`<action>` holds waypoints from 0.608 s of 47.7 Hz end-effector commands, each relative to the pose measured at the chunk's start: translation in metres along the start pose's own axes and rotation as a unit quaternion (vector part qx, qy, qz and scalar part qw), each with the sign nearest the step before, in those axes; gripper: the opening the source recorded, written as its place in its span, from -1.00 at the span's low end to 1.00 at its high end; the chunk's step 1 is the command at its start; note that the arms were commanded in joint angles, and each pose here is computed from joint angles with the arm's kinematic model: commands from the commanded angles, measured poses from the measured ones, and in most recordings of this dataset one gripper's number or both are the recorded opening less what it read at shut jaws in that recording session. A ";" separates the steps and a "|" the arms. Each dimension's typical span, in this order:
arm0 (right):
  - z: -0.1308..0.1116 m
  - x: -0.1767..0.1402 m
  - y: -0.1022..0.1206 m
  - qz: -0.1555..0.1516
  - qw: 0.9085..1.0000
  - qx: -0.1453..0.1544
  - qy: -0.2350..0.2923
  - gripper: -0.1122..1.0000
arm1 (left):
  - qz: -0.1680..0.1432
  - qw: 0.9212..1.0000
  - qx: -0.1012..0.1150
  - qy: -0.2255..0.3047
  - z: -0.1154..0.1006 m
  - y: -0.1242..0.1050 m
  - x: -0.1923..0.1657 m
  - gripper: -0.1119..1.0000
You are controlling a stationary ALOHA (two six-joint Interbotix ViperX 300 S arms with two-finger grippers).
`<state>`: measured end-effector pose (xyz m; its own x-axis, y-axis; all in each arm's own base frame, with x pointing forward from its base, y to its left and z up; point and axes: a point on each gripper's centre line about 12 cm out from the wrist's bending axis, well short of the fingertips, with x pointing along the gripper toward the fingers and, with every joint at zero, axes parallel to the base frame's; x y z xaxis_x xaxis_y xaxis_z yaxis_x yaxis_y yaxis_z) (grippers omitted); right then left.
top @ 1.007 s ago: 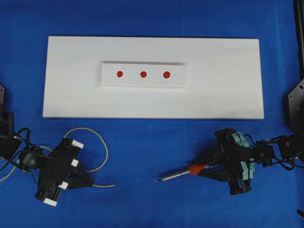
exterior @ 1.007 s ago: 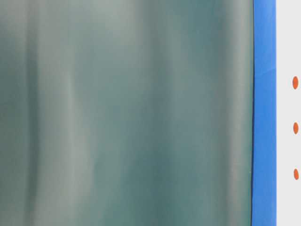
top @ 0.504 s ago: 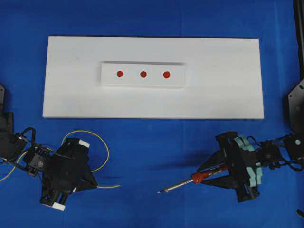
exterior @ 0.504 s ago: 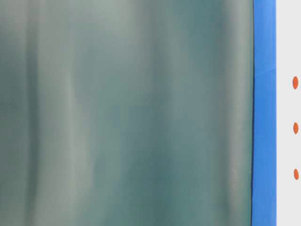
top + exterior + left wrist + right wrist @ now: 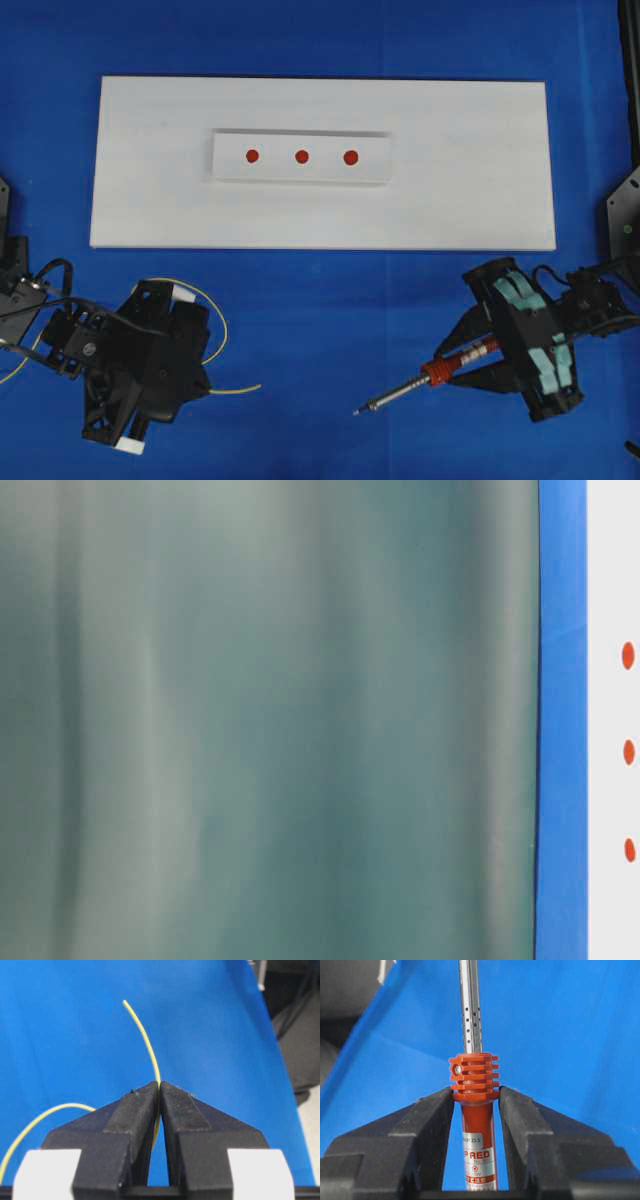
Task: Touch the tip of the soldering iron to the tip of the solder at the mark.
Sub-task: 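Close the left gripper on the yellow wire and lift the iron slightly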
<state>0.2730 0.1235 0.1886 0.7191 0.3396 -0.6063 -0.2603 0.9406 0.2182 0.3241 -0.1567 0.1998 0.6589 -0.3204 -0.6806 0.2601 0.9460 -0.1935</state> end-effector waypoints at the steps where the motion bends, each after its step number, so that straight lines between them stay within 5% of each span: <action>1: 0.011 -0.001 -0.007 -0.009 1.000 0.006 -0.010 -0.52 | 0.005 1.000 -0.004 -0.016 0.013 0.005 -0.004 -0.75; 13: -0.001 0.012 -0.019 -0.029 1.000 -0.003 -0.003 -0.52 | 0.021 0.999 -0.018 -0.021 0.004 0.024 0.005 -0.75; 29: -0.023 0.047 -0.029 -0.056 0.998 -0.003 -0.022 -0.52 | -0.003 0.996 -0.005 -0.084 -0.017 0.021 0.018 -0.75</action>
<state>0.2936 0.1090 0.1336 0.7488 0.2315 -0.6210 -0.1795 0.9728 0.1463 0.3304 -0.1374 0.1703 0.7484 -0.3109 -0.5858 0.2361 0.9503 -0.2027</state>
